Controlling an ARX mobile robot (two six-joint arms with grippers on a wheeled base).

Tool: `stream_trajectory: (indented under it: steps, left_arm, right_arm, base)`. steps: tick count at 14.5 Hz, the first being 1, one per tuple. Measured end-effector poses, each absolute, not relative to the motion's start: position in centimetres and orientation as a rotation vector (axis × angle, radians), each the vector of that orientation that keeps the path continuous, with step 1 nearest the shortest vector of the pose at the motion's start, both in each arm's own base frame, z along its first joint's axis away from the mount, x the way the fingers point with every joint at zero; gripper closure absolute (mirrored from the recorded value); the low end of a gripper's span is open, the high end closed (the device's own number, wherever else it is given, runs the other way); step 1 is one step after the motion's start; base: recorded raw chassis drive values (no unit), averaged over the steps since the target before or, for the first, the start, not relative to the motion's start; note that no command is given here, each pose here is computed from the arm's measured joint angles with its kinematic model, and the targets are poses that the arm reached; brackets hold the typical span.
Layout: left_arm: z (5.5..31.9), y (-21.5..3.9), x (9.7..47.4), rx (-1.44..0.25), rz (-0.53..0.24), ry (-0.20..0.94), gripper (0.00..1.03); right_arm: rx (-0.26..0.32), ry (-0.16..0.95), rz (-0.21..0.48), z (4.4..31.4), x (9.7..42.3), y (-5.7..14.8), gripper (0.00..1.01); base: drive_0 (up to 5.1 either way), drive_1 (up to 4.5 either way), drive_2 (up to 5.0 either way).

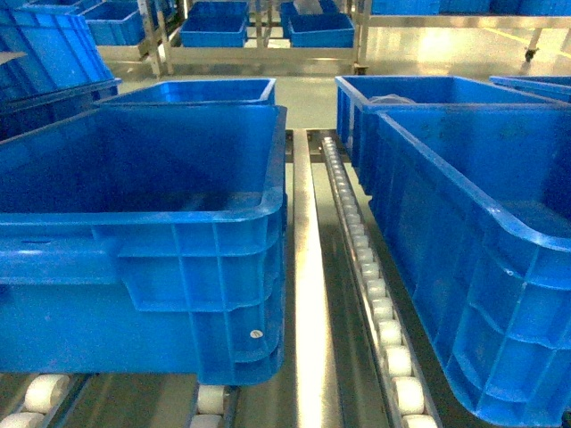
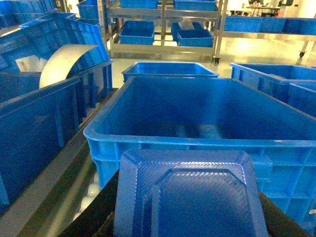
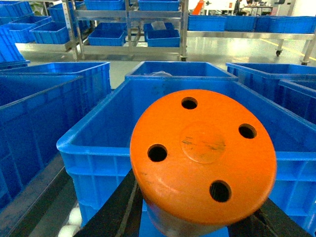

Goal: Sort blue parts and orange caps into right shelf containers

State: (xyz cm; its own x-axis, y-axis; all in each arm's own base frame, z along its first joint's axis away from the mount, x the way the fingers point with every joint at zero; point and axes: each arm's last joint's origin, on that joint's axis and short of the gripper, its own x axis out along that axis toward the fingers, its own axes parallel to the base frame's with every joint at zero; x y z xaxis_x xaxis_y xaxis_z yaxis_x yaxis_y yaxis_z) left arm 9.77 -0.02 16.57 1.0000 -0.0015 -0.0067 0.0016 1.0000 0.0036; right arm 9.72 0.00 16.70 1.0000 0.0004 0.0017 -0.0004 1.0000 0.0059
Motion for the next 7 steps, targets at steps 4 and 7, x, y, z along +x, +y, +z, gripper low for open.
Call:
stream_trajectory:
  steps: [4,7]
  left_arm:
    - [16.57,-0.02,9.77,0.003,-0.002,0.007,0.6]
    - [16.57,-0.02,9.77,0.004,-0.002,0.007,0.6]
  right_arm:
    - [0.006,-0.002,0.0,16.7,9.72,0.0,0.6]
    - [0.006,-0.002,0.0,16.7,9.72,0.0,0.6]
  base:
    - [0.0,0.0,0.0]
    - [0.0,0.0,0.0]
